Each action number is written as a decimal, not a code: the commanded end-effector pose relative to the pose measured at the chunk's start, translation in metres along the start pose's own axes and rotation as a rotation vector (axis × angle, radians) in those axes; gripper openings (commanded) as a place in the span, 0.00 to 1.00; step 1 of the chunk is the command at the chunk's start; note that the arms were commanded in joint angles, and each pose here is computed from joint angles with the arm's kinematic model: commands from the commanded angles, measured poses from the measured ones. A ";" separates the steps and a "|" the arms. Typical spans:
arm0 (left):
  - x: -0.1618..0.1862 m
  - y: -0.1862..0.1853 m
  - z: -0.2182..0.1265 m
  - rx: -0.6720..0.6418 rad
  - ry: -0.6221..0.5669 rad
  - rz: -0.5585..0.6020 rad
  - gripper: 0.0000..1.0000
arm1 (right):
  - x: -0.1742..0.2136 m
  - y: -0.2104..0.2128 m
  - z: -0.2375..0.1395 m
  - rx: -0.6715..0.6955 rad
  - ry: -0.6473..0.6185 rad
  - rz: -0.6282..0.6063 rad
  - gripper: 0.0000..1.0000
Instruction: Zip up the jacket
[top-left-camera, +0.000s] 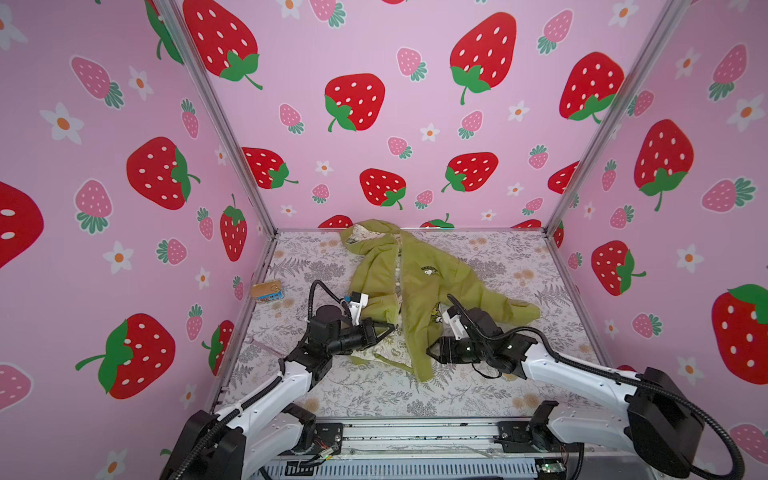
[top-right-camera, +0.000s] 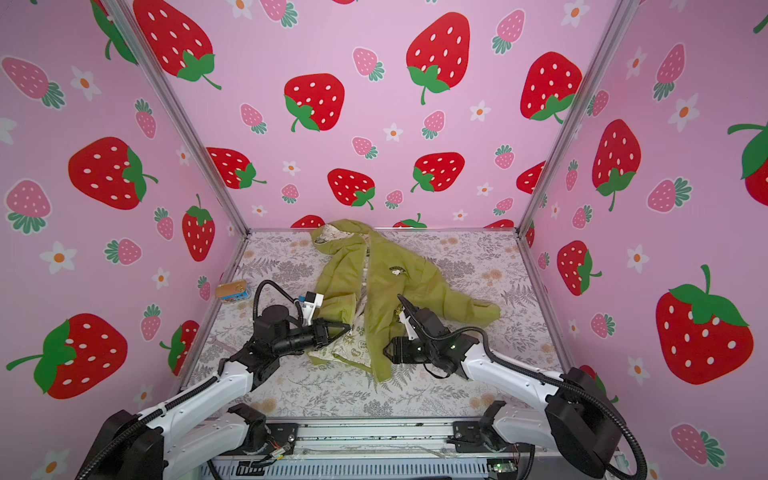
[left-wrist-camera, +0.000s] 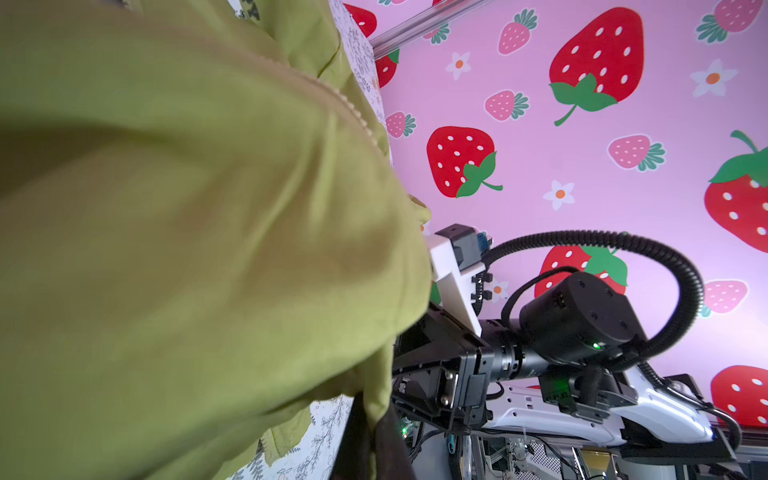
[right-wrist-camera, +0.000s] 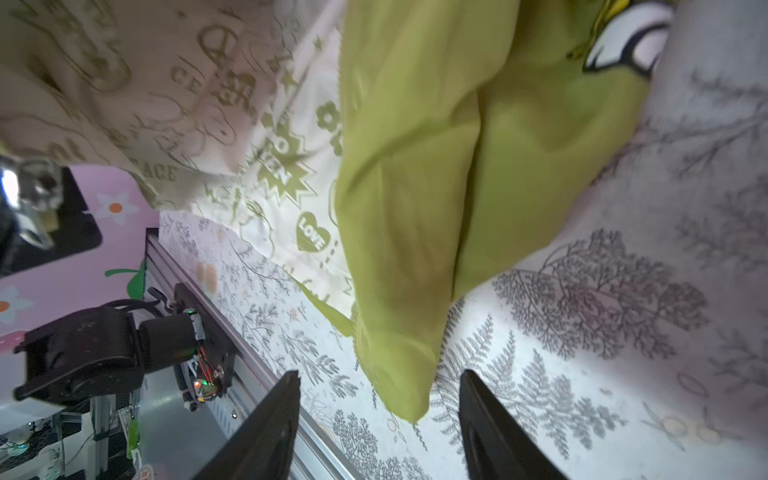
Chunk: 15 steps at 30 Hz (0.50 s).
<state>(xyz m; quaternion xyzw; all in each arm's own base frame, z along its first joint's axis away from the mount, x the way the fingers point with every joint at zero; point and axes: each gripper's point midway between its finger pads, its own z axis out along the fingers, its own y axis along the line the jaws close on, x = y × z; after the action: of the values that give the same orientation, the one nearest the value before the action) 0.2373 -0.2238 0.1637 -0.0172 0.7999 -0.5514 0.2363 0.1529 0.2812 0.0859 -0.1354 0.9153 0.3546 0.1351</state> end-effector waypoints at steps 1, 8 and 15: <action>-0.001 0.003 0.002 0.003 -0.005 -0.005 0.00 | 0.021 0.003 0.005 -0.043 0.025 0.053 0.64; 0.001 0.001 -0.001 0.012 -0.007 -0.009 0.00 | 0.053 0.007 0.021 -0.106 0.038 0.143 0.67; 0.002 -0.001 -0.005 0.012 -0.012 -0.007 0.00 | 0.061 0.011 0.032 -0.179 0.022 0.193 0.65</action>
<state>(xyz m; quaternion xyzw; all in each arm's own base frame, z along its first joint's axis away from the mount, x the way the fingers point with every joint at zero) 0.2356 -0.2226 0.1652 -0.0188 0.7970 -0.5542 0.2396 0.0906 0.2893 0.0383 -0.0881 0.9061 0.4087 0.0648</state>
